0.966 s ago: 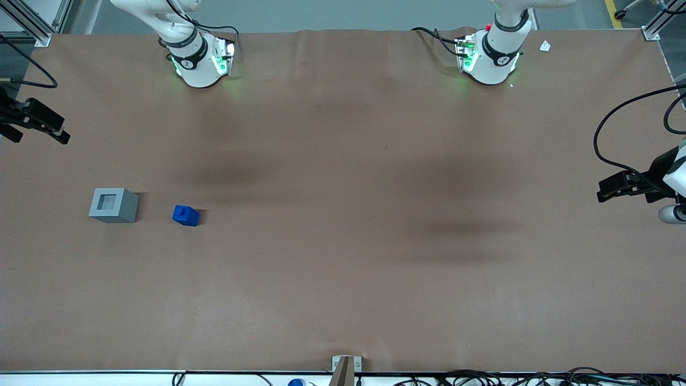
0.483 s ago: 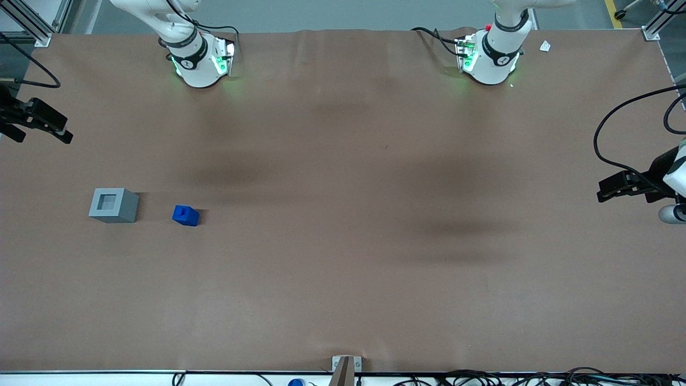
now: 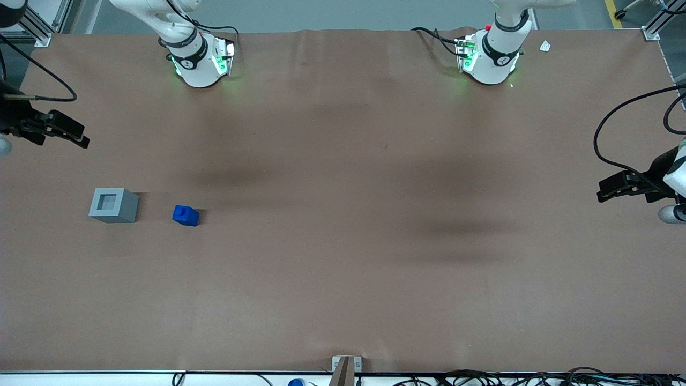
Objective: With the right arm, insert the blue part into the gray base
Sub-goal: 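Move the open right gripper over the blue block and lower it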
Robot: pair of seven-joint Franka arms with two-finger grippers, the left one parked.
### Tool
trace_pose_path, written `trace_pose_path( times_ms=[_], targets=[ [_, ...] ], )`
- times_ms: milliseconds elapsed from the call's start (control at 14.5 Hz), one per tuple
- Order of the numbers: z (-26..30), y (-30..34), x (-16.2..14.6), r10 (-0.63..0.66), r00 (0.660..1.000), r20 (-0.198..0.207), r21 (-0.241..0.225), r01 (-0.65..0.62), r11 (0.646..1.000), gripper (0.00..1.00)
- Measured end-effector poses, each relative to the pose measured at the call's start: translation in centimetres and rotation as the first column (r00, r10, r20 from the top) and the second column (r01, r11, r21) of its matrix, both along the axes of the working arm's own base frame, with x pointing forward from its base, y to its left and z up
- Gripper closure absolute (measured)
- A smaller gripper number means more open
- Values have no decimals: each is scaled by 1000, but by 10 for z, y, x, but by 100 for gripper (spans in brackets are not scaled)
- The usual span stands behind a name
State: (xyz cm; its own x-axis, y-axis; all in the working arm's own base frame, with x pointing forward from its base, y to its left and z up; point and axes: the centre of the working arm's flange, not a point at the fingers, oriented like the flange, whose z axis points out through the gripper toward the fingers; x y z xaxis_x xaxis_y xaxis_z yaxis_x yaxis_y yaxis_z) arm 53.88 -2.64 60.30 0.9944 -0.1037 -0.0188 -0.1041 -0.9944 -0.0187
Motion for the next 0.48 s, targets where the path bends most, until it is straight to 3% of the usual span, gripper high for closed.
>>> trace_pose_path(
  times_ms=[483],
  targets=[
    [-74, 32, 23, -83, 996, -22, -4, 83, 997, 0]
  ],
)
